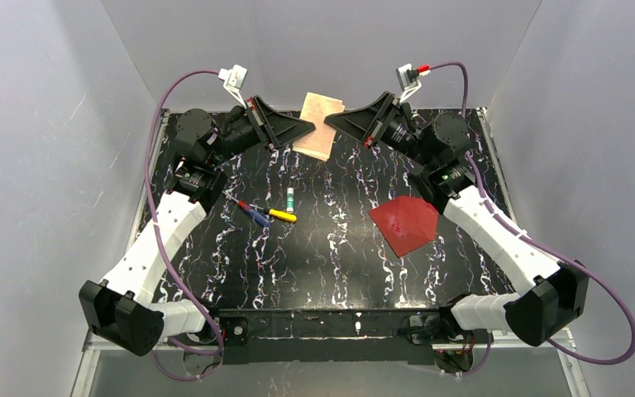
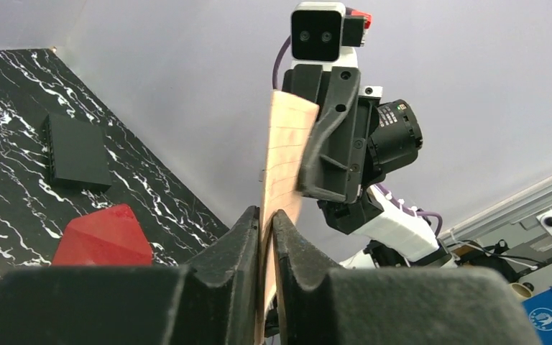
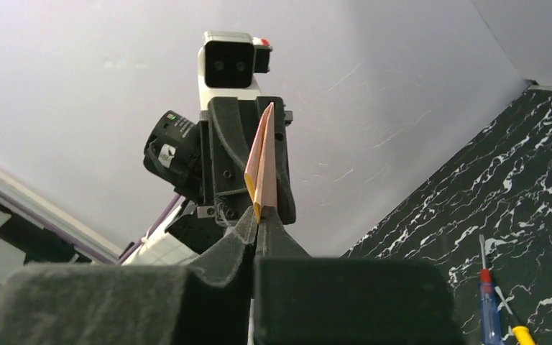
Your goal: Place the letter into the envelope and seal it
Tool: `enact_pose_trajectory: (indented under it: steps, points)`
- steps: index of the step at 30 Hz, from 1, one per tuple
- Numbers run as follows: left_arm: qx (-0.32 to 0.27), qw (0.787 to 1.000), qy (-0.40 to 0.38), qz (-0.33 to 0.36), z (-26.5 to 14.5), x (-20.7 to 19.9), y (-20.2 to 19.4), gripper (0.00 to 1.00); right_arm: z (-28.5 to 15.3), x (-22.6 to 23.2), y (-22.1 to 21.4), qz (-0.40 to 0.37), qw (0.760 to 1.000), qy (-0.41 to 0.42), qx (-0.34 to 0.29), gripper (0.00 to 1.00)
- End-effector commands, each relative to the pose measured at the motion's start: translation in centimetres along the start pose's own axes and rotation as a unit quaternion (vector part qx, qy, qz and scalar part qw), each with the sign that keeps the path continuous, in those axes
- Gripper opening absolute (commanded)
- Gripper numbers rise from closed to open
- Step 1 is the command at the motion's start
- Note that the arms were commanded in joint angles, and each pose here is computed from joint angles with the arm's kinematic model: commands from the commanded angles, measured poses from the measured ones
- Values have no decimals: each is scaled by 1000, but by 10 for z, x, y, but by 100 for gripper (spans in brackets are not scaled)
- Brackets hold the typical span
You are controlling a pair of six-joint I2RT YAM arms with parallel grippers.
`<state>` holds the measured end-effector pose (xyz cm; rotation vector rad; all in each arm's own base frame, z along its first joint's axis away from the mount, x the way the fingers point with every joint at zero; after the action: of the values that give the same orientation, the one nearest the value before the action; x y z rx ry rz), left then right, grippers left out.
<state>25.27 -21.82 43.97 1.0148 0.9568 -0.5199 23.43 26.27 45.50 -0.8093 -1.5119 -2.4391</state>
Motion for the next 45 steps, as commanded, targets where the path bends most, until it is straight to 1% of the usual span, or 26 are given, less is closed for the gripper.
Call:
enact_pose_trajectory:
  steps: [1, 2, 3, 4, 5, 6, 8, 10, 12, 15, 17, 19, 20, 21, 23, 24, 26, 27, 29, 31, 32, 35, 38, 40, 43, 45]
  points:
    - [4, 1000, -13, 23, -2, -4, -3, 15, 2, -2, 4, -24, 999, -33, 11, 1]
    - [6, 999, -14, 31, -3, -3, -4, 23, 2, -7, 3, -35, 998, -53, 14, 1]
    - [8, 999, -14, 36, -4, -3, -5, 29, 0, -14, 2, -37, 996, -83, 22, 1]
    - [7, 999, -14, 52, -7, -2, -7, 44, -2, -23, 1, -61, 990, -120, 33, 1]
    - [5, 998, -9, 64, -10, 1, -10, 54, -9, -33, -3, -69, 981, -171, 57, 1]
    - [1, 997, 2, 76, -14, 7, -13, 61, -16, -44, -5, -83, 969, -218, 76, 1]
    - [-7, 994, 38, 98, -25, 19, -19, 76, -36, -64, -7, -116, 937, -310, 108, 1]
    - [-7, 988, 89, 126, -40, 34, -27, 88, -62, -87, -10, -140, 892, -406, 141, 1]
    - [-2, 974, 181, 138, -58, 56, -33, 98, -94, -107, -15, -150, 841, -485, 184, 1]
    - [31, 941, 304, 147, -85, 80, -41, 98, -145, -136, -24, -152, 755, -588, 246, 1]
    - [60, 925, 347, 142, -96, 87, -46, 98, -181, -154, -30, -148, 687, -651, 288, 1]
    - [75, 916, 373, 131, -102, 96, -51, 98, -214, -169, -30, -152, 616, -704, 319, 1]
    - [80, 915, 377, 121, -102, 100, -54, 98, -230, -175, -28, -155, 578, -729, 332, 1]
    - [87, 918, 370, 114, -101, 102, -57, 98, -244, -181, -26, -156, 548, -745, 346, 1]
    - [95, 927, 350, 96, -96, 107, -63, 98, -265, -192, -26, -147, 509, -761, 373, 1]
    - [94, 930, 344, 85, -95, 109, -65, 98, -272, -198, -29, -139, 500, -764, 384, 1]
    - [90, 936, 334, 66, -91, 114, -69, 98, -282, -209, -37, -120, 493, -759, 407, 1]
    - [90, 939, 327, 61, -89, 116, -71, 97, -286, -213, -43, -110, 489, -758, 417, 1]
    - [86, 943, 319, 45, -88, 120, -75, 93, -297, -222, -56, -85, 492, -749, 436, 1]
    - [95, 940, 326, 29, -88, 127, -80, 93, -307, -230, -67, -61, 497, -743, 444, 1]
    - [106, 938, 329, 18, -88, 128, -81, 94, -311, -233, -72, -53, 502, -740, 445, 1]
    - [163, 934, 319, -18, -84, 135, -92, 96, -315, -244, -86, -31, 530, -715, 455, 1]
    - [224, 930, 284, -63, -78, 142, -106, 98, -313, -250, -99, 3, 538, -687, 488, 1]
    - [252, 921, 283, -95, -78, 149, -113, 98, -311, -250, -109, 23, 553, -666, 500, 1]
    - [251, 899, 334, -132, -79, 172, -120, 98, -309, -251, -118, 36, 568, -651, 502, 1]
    - [240, 885, 367, -157, -79, 185, -123, 98, -304, -250, -122, 46, 589, -635, 499, 1]
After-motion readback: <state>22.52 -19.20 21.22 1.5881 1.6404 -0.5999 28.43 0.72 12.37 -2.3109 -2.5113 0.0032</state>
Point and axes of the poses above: each gripper's point midway between its finger pads, its own z axis out along the fingers, its own x axis along the line the jaws close on, y = z × x, the point moved 6 cm from there along -z, back along the fingers, and after that the axes turned 14 degrees about -z, right-handed, at the moved point
